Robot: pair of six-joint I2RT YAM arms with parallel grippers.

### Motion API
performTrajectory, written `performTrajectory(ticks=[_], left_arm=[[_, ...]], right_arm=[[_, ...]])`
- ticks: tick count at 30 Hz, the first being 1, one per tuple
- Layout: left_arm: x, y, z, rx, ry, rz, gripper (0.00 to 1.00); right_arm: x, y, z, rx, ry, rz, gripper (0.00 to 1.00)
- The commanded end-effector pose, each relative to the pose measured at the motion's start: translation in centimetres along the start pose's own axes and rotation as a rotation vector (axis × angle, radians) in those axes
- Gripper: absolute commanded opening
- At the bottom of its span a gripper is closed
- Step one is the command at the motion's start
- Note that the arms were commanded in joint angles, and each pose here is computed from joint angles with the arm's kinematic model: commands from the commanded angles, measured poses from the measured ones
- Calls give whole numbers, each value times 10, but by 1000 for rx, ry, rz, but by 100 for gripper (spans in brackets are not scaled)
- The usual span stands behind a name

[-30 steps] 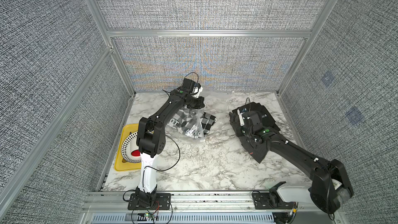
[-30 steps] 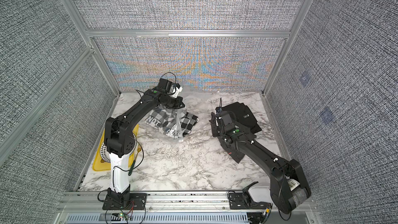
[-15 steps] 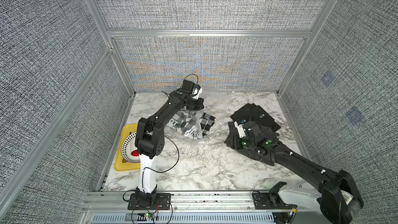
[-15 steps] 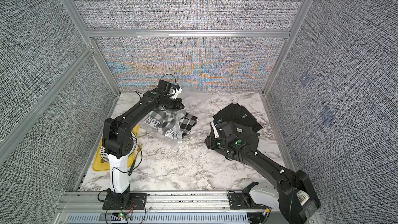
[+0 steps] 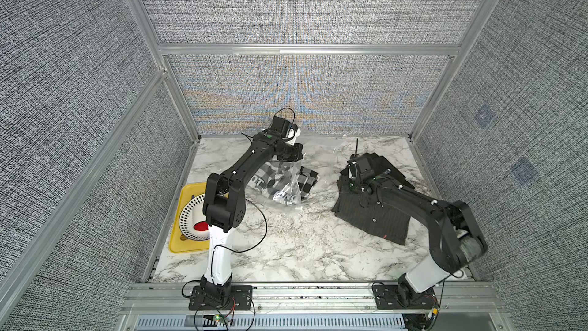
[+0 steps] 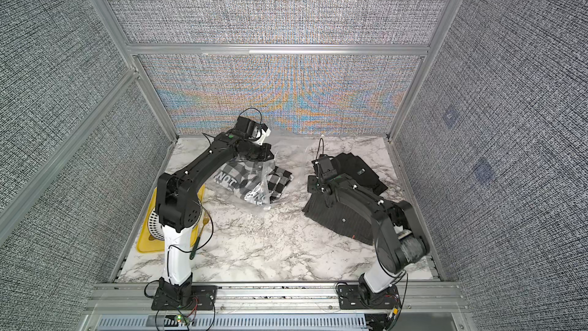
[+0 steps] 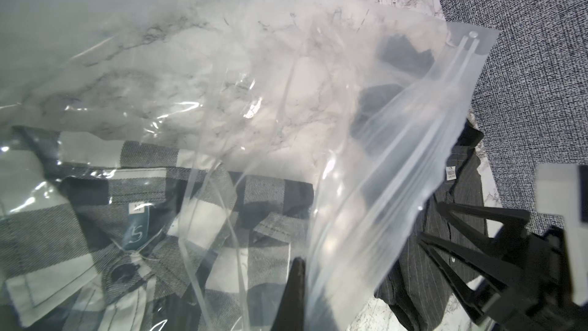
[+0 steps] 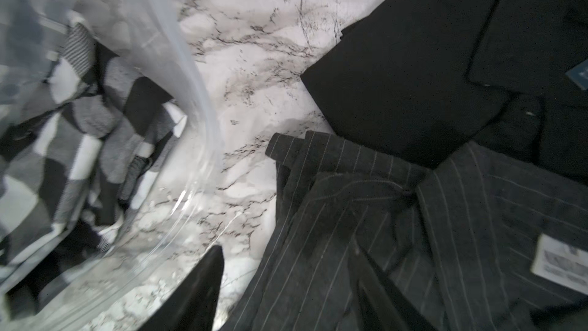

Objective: Place the folded shirt into the vacuum bag
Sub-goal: Move the shirt at the center of the board.

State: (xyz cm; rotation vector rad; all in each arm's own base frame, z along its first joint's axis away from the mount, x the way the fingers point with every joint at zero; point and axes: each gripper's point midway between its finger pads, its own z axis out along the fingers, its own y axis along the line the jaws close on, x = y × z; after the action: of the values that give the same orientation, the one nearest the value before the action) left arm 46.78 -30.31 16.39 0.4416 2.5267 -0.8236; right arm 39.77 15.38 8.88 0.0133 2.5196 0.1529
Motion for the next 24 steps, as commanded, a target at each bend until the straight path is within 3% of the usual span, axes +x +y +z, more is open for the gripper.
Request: performTrajectory(ticks=[1,6,12,18,20,24], left_arm=[[-3,5,4,-21,5,10,0],[-1,5,8,-11,15,8,0],[3,1,4,3,20,12,0],[13,-7,-3,27,25,16,0],[15,-17,-8,57,21,21,0],[12,-52,-24,136,-19,57,0]], right_arm=[[9,5,20,-6,34,-24,59],[70,14,50,-25,160,-73,49],[119,9,34,9,201,-107,47],[113,-3,-9,16,131,-89,49],[99,-1,-22,-6,83,-72,58],[79,5,-36,-74,25,-37,66]])
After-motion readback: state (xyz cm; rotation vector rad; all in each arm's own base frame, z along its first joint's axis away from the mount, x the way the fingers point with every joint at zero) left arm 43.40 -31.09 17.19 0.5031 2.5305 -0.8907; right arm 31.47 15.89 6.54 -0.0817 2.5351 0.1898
